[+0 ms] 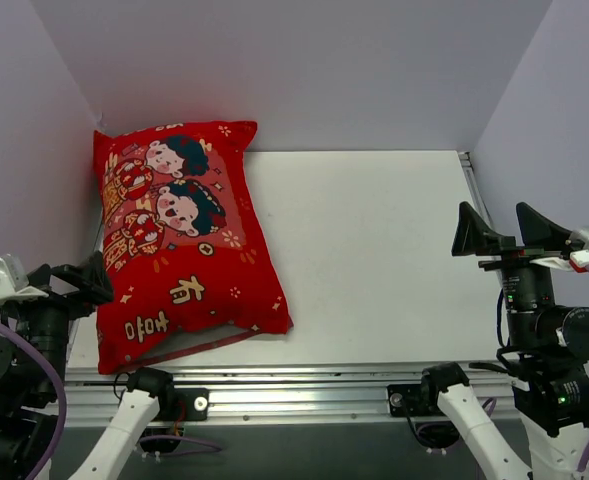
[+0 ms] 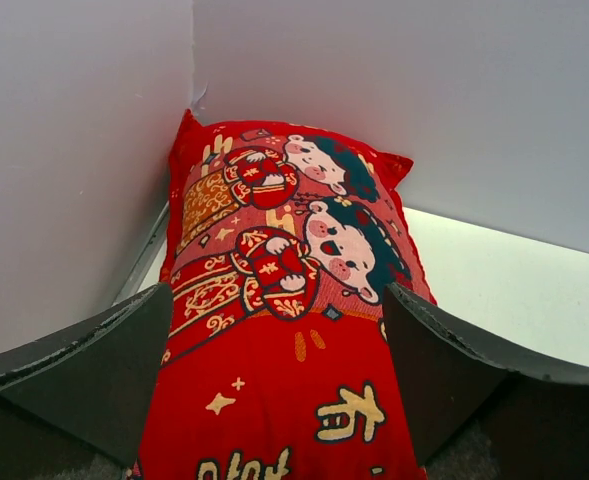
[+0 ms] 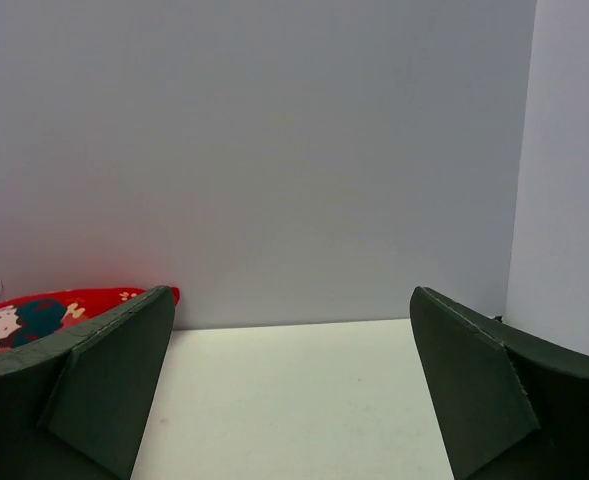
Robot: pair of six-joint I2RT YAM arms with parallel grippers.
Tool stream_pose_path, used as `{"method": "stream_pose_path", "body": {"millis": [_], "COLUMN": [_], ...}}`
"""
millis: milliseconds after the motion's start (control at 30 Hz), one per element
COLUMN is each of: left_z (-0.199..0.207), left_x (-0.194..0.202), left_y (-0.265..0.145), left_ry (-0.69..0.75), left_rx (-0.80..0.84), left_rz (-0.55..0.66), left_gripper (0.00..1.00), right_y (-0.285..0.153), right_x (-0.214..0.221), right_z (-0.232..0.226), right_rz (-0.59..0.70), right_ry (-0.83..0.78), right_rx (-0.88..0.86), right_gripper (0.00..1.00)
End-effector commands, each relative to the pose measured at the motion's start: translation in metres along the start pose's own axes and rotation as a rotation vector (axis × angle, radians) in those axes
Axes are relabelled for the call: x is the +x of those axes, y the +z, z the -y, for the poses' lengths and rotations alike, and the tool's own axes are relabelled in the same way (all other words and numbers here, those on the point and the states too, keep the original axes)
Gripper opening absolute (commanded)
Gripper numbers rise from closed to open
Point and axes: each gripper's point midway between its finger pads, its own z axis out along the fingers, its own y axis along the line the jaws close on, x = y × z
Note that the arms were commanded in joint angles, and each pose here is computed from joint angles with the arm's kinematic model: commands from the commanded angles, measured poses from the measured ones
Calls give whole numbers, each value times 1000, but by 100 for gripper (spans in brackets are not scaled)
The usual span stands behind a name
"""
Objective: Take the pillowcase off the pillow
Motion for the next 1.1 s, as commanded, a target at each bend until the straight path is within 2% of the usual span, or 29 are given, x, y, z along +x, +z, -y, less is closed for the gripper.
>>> {"method": "stream_pose_path", "body": {"millis": [0, 100, 300, 433, 533, 700, 800, 1067], "left_z": [1, 4, 11, 20, 24, 25, 22, 15], "left_x": [2, 7, 35, 62, 82, 106, 130, 191], "left_y": [4, 8, 22, 36, 45, 60, 68, 77], "left_ry": [-10, -7, 4, 17, 8, 11, 28, 56], "left_rx": [-3, 3, 21, 40, 36, 22, 3, -17], "left_rz": [-2, -17, -89, -172, -227, -253, -283, -375], "left_gripper": [94, 94, 94, 94, 94, 94, 94, 94], "right_y": [7, 9, 29, 42, 44, 30, 25, 10], "right_x": [-8, -1, 49, 120, 165, 235, 277, 339], "right_z": [-7, -10, -44, -73, -95, -130, -160, -254], "right_rz": [36, 20, -159, -429, -605, -865, -933, -1007], "right_ry": [18, 19, 104, 209, 354, 508, 526, 560], "right_rx": [-30, -46, -195, -309, -373, -499, -536, -713], "right_gripper": [100, 100, 100, 100, 100, 100, 100, 100]}}
